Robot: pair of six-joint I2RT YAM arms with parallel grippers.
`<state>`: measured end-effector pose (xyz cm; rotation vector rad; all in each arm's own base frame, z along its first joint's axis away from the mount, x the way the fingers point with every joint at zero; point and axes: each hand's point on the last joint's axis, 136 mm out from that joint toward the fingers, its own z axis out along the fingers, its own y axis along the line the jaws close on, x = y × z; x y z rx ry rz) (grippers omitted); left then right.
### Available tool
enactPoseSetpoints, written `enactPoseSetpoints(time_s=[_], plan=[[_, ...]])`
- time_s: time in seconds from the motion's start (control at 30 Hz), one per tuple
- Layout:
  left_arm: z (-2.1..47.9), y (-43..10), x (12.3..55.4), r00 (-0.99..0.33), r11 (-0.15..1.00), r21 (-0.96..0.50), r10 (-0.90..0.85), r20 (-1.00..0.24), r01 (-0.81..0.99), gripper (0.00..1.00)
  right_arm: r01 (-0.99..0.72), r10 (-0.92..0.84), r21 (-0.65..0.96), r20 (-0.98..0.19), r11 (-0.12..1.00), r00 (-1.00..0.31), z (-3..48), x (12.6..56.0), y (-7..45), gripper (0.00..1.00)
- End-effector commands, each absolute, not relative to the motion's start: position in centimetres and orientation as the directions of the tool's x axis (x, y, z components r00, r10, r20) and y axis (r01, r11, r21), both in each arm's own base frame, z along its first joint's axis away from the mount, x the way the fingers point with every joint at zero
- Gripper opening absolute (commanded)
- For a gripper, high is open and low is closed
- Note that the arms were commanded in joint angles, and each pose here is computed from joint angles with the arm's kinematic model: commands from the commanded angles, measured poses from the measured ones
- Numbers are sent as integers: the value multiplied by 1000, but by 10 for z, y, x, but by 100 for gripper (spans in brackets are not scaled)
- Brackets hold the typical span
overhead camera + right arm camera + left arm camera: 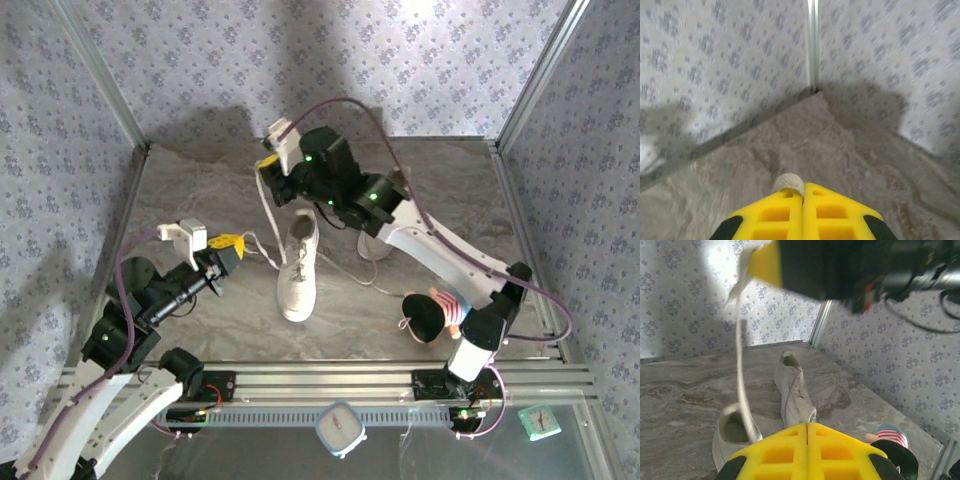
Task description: Tie the shoes
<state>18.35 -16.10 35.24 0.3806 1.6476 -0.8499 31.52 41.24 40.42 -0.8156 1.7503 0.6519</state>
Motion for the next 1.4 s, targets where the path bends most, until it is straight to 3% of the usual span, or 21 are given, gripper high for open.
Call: enactPoseSetpoints(time_s=[0.0, 0.37, 0.6, 0.83, 1.0, 1.13, 1.3, 1.33, 1.37], plan=[[366, -159, 178, -224, 665, -322, -231, -947, 674, 0, -826, -274, 44, -932, 562, -236, 392, 291, 421, 0], [371, -134, 188, -166, 752, -328, -285, -944, 571, 0, -806, -328, 70, -891, 587, -315, 335, 255, 375, 0], [367, -154, 208, -181, 754, -280, -215, -960, 594, 0, -844, -384, 84, -863, 530, -327, 304, 225, 362, 0], [365, -180, 226, -32, 729, -115, -128, -991, 675, 0, -892, -378, 106, -879, 440, -291, 305, 202, 362, 0], [364, -193, 239, -51, 714, -124, -124, -991, 689, 0, -906, -414, 93, -867, 413, -278, 298, 197, 363, 0], [360, -199, 246, -84, 709, -143, -118, -989, 690, 0, -915, -509, 54, -817, 399, -271, 263, 186, 358, 0], [354, -203, 251, -116, 707, -157, -106, -988, 690, 0, -864, -554, -12, -772, 503, -312, 214, 189, 336, 0], [353, -204, 251, -124, 707, -158, -100, -987, 689, 0, -839, -547, -30, -770, 544, -327, 211, 195, 329, 5], [352, -205, 252, -136, 706, -161, -93, -986, 690, 0, -817, -539, -49, -773, 575, -333, 210, 200, 322, 17]])
